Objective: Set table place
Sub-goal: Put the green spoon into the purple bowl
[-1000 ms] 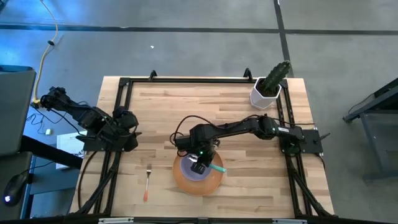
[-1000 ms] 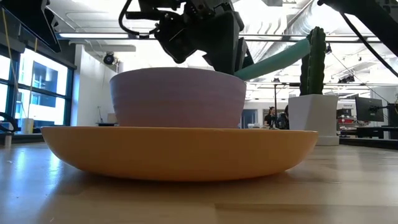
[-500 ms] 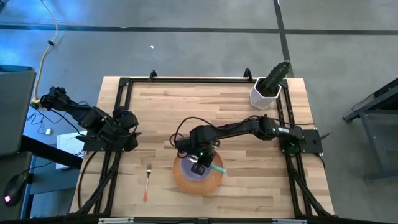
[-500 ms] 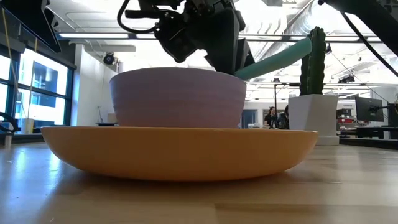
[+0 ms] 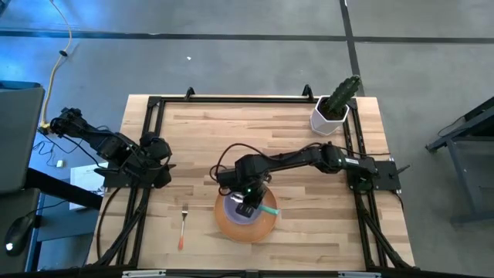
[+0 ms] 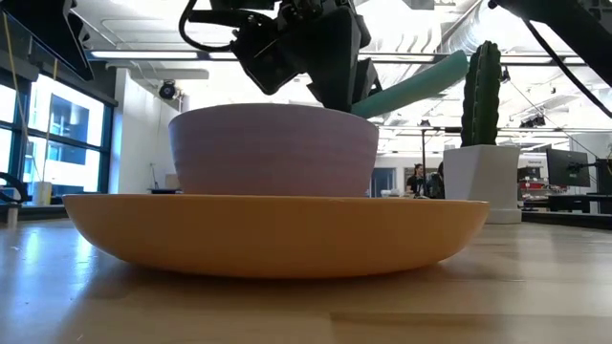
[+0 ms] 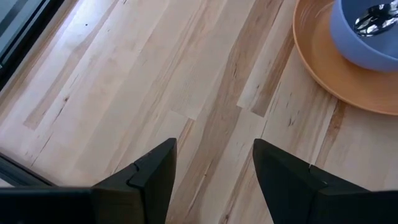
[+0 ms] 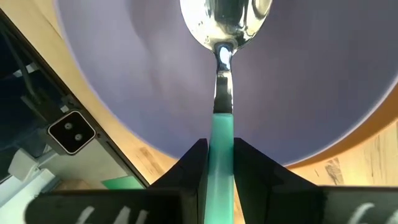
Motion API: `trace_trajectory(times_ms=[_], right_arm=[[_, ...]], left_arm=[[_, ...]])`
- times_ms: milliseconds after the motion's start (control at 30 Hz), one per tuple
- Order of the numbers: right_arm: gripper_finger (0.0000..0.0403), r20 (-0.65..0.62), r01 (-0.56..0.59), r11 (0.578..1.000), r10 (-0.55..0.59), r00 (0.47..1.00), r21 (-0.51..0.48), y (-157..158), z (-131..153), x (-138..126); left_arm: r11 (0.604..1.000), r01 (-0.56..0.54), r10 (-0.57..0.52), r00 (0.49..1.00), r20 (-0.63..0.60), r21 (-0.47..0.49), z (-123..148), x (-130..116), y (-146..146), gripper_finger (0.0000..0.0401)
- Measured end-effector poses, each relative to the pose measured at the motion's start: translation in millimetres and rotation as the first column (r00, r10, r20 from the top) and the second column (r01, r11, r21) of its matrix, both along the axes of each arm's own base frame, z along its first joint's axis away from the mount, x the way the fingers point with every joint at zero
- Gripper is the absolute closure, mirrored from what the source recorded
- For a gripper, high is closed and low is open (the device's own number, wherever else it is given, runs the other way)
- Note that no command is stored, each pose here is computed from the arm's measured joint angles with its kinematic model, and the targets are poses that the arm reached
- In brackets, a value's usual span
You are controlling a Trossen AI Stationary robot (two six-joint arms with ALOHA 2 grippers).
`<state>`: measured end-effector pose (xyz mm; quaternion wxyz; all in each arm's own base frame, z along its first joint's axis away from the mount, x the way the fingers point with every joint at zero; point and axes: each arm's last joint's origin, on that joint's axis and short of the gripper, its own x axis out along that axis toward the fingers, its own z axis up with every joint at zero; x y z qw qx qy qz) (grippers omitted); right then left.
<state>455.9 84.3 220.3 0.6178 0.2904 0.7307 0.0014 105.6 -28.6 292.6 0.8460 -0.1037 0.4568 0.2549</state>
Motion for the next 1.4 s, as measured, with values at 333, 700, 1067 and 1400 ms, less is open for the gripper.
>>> trace_trajectory(times_ms=[333,700,1067,1400], right_arm=[[0.0349,0.01,-0.009,0.999,0.009,1.0,-0.038,-1,0,0],[0.0349,-0.001,-0.042,0.998,0.042,0.999,-0.037,1,0,-3],[0.035,0.006,-0.088,0.991,0.089,0.996,-0.101,22,-1,-7],[0.0336,0.006,-0.089,0.991,0.09,0.996,-0.097,22,-1,-7]], left_arm=[[1.0,0.0,0.0,1.0,0.0,0.0,0,0,0,0.0201],[1.0,0.0,0.0,1.0,-0.001,0.0,0,0,0,0.0201],[1.0,0.0,0.0,1.0,0.0,0.001,0,0,0,0.0201],[1.0,-0.004,0.004,1.0,0.005,-0.002,0,0,0,0.0201]])
